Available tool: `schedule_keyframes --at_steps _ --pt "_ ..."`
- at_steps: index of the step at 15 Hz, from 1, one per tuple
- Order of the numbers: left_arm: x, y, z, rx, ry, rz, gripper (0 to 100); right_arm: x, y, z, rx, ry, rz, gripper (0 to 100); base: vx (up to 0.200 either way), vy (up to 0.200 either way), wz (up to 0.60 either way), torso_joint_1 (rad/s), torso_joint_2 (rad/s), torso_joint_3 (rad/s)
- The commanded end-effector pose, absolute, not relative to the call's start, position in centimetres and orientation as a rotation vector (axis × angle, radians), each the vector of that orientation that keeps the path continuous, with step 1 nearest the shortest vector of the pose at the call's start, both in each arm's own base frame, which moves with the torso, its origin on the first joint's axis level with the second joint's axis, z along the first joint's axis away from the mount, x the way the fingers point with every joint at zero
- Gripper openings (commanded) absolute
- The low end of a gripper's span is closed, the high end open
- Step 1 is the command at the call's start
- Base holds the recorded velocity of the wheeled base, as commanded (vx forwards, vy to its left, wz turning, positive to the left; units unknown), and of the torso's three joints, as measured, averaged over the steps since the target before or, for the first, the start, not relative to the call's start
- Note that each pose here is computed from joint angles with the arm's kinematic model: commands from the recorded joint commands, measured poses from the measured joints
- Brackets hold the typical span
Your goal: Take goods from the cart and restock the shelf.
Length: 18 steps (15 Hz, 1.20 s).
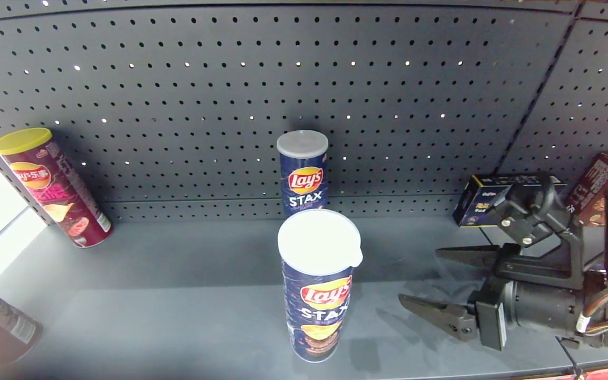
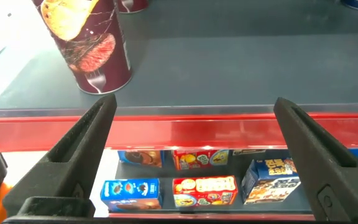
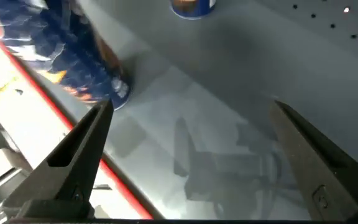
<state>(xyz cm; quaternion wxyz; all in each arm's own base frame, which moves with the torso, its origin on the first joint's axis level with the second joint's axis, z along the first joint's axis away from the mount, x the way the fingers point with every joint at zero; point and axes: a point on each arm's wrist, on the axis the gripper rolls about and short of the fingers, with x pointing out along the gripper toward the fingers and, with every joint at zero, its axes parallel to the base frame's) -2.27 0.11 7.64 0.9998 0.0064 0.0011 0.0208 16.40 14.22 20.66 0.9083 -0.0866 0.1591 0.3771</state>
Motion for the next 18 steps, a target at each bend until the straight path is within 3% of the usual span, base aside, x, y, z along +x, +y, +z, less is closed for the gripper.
schedule_keyframes --at_steps 1,18 --pt "-2.2 0.1 7.7 0.012 0.005 0.041 100 16.9 15.8 19.5 -0.204 0.373 0.804 100 0.0 0.0 0.0 0.0 0.0 0.0" --pt "-2.2 0.1 7.7 0.023 0.005 0.038 100 17.3 19.4 18.5 -0.241 0.41 0.895 100 0.0 0.0 0.0 0.0 0.0 0.0"
